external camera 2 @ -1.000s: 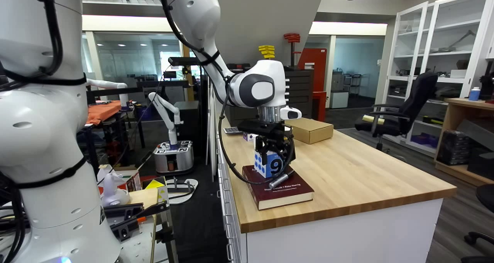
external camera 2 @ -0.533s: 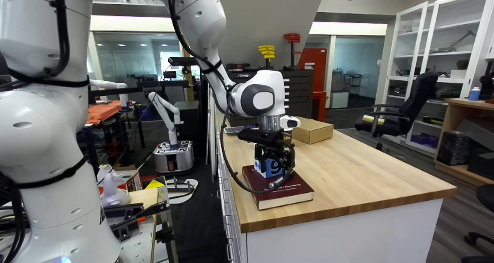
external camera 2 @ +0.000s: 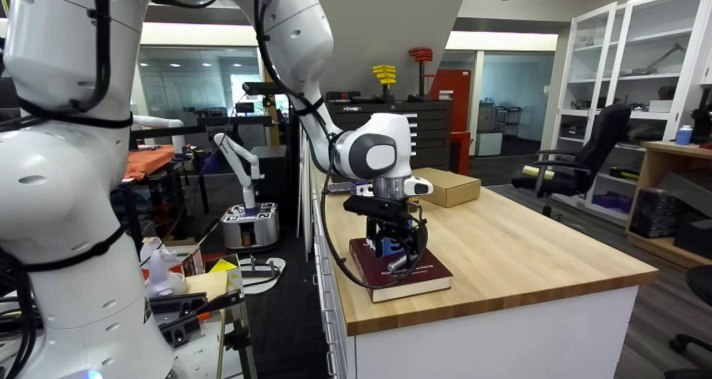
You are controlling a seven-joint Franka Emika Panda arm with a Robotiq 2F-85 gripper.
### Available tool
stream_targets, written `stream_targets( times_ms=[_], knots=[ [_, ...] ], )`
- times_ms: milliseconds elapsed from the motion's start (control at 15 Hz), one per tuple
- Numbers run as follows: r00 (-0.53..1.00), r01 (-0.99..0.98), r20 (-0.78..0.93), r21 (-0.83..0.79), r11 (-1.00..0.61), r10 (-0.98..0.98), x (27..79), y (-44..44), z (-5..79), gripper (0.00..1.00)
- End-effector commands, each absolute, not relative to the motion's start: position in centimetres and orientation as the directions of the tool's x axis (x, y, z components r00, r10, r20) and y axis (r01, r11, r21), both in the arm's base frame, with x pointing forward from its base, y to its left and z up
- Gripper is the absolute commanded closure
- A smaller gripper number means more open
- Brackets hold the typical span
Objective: Put the marker in the box
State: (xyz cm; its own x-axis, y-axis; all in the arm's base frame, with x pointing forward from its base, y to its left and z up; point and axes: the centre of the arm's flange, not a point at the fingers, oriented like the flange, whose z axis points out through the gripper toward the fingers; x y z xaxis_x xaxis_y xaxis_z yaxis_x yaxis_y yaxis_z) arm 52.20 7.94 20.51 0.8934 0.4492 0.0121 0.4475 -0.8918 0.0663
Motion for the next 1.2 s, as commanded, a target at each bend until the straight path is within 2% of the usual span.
stream_targets(
  times_ms=[0, 667, 733, 1133],
  knots=[
    [0.877, 0.476, 0.041, 0.069, -0.877, 0.479, 52.9, 7.8, 19.7, 0.33],
    [0.876, 0.473, 0.067, 0.075, -0.878, 0.478, 52.2, 7.2, 20.8, 0.99],
    [0.878, 0.468, 0.070, 0.080, -0.880, 0.474, 51.9, 7.1, 21.3, 0.95],
    [0.900, 0.409, 0.098, 0.141, -0.901, 0.424, 51.0, 6.8, 25.5, 0.94]
  ],
)
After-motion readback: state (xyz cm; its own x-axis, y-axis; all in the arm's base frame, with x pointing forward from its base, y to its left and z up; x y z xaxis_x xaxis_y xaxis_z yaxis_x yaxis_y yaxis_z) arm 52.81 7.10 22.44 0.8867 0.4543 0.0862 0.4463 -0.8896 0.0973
